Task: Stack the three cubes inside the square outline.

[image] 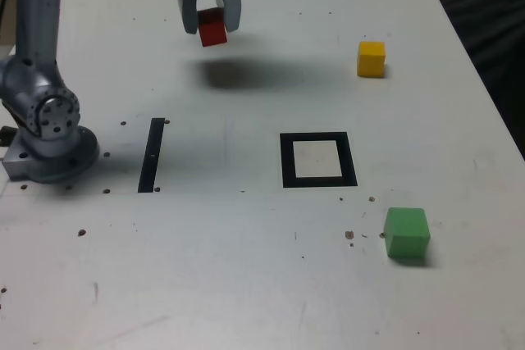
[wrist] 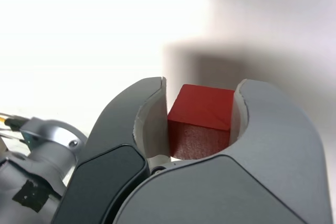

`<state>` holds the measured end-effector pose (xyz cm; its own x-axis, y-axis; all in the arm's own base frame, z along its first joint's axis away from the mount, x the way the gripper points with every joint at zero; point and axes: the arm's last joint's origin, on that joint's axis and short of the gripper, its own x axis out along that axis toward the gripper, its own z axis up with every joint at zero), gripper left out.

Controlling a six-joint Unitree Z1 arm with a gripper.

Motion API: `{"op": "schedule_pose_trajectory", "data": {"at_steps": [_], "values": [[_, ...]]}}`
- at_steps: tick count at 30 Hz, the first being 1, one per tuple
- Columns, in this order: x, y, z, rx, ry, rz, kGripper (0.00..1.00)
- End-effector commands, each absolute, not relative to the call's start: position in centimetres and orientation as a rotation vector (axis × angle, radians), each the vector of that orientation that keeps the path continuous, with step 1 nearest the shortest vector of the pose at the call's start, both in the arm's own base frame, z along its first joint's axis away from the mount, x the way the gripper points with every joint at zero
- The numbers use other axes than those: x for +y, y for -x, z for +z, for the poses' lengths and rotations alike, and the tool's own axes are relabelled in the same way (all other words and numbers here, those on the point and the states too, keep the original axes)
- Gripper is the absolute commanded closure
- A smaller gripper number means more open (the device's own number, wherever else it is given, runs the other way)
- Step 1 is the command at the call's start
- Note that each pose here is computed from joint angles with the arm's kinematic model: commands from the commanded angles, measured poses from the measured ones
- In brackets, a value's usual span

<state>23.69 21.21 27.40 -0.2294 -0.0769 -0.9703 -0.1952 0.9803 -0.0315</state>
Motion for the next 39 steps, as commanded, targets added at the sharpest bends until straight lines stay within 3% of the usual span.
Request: {"op": "schedule_pose_trajectory", "data": {"at_steps": [1,23,39], "values": [[19.9,-24.1,27.8,1.794,0.179,0.100,0.73],[7.1,-29.9,27.6,1.784,0.025,-0.043,0.73],[1.1,-35.2,26.0,1.774,-0.032,-0.126,0.73]]}}
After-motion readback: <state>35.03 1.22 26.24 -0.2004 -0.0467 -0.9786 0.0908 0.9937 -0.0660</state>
